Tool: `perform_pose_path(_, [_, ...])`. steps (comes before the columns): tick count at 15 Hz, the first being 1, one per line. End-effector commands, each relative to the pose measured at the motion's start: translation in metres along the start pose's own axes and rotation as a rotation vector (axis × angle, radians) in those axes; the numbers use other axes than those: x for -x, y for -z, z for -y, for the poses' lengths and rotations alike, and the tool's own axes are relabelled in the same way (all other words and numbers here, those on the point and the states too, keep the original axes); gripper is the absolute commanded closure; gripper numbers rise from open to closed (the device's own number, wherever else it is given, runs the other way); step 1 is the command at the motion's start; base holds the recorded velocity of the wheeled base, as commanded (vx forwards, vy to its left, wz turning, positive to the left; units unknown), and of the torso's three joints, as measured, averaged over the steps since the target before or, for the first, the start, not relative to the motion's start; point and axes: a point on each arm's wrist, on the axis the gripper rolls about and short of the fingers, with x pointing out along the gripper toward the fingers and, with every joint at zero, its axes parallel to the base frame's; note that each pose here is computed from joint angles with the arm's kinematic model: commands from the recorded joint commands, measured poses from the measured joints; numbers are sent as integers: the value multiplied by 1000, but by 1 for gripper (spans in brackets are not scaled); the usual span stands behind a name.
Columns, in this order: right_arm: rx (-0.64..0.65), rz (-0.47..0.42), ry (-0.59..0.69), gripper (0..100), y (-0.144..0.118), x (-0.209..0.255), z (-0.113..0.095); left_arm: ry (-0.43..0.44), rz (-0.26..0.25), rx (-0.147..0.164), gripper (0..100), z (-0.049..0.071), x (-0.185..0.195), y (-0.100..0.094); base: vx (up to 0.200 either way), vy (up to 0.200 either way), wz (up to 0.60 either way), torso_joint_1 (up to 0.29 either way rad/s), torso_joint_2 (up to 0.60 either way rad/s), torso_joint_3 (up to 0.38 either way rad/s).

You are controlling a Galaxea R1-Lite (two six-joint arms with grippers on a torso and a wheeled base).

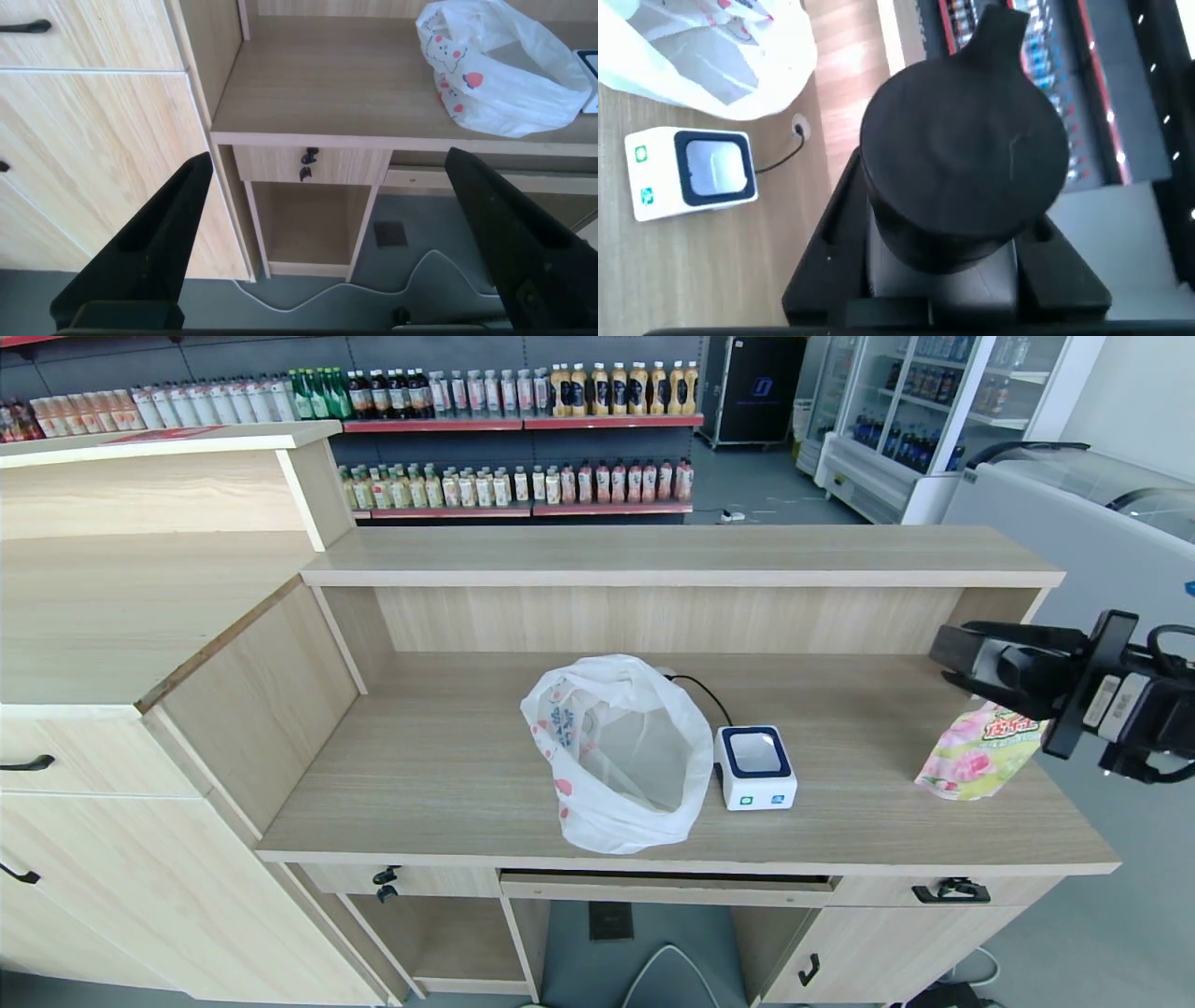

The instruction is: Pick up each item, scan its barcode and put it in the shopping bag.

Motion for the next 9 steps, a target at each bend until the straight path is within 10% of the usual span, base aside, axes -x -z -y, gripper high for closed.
perform_pose_path(1, [356,161,62,100,-64,-19,15,0,0,0,0,0,0,0,0,0,0,0,0,0])
perform_pose_path(6, [948,368,199,100,-143,-35,-5,0,0,0,0,0,0,0,0,0,0,0,0,0])
perform_pose_path(9, [1032,527,240,100,-171,-51,-22,0,0,0,0,0,0,0,0,0,0,0,0,0])
